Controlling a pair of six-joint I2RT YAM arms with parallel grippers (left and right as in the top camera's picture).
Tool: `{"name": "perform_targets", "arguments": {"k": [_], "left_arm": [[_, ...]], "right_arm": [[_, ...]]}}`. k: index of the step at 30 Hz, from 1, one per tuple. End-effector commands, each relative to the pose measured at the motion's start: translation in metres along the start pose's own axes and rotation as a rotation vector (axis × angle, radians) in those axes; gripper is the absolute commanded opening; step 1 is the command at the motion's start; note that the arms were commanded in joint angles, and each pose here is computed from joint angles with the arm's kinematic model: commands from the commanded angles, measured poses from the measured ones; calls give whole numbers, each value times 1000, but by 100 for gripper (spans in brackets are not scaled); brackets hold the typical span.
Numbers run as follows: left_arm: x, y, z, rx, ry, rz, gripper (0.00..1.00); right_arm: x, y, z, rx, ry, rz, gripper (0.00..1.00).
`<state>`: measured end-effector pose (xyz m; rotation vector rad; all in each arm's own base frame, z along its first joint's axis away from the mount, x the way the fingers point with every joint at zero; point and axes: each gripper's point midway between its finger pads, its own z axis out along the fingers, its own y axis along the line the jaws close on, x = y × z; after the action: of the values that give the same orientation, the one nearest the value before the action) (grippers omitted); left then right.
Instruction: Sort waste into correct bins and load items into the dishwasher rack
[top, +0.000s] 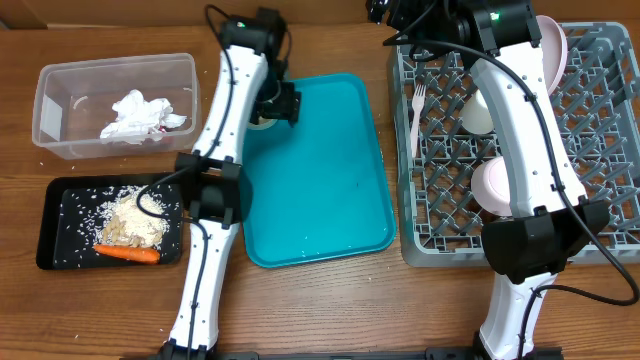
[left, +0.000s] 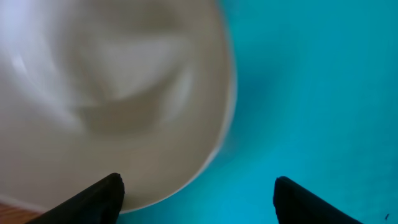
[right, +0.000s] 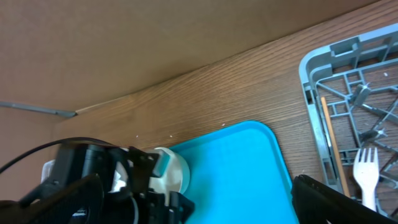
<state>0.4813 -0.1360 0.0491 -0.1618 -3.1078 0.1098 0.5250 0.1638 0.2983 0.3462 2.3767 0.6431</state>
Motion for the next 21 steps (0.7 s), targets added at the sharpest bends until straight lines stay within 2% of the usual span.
{"name": "perform_targets", "arguments": {"k": [1,3,6,10,15,18,21], "left_arm": [[5,-10,19,-51,35,67,73],[7,-13,20,-56,41,75,67],[11,-20,21,-31,57,80,66],[20,-61,19,139,82,146,63],[36,-106,19,165,95,247,60],[42,-126,9,224,87,303,60],[43,-136,-16,288,46,340,64]], "right_arm": [[-12,5,-16,-1,-53,-9,100],[-12,5,-16,0,-52,-9,100],[-10,3,-16,5,-44,-7,100],[-8,2,-16,9,-38,-5,100],[-11,1,-16,7,-46,-4,100],[-20,-9,-19,18,-61,24,100],[-36,-30,-25,23,-82,133,100]]}}
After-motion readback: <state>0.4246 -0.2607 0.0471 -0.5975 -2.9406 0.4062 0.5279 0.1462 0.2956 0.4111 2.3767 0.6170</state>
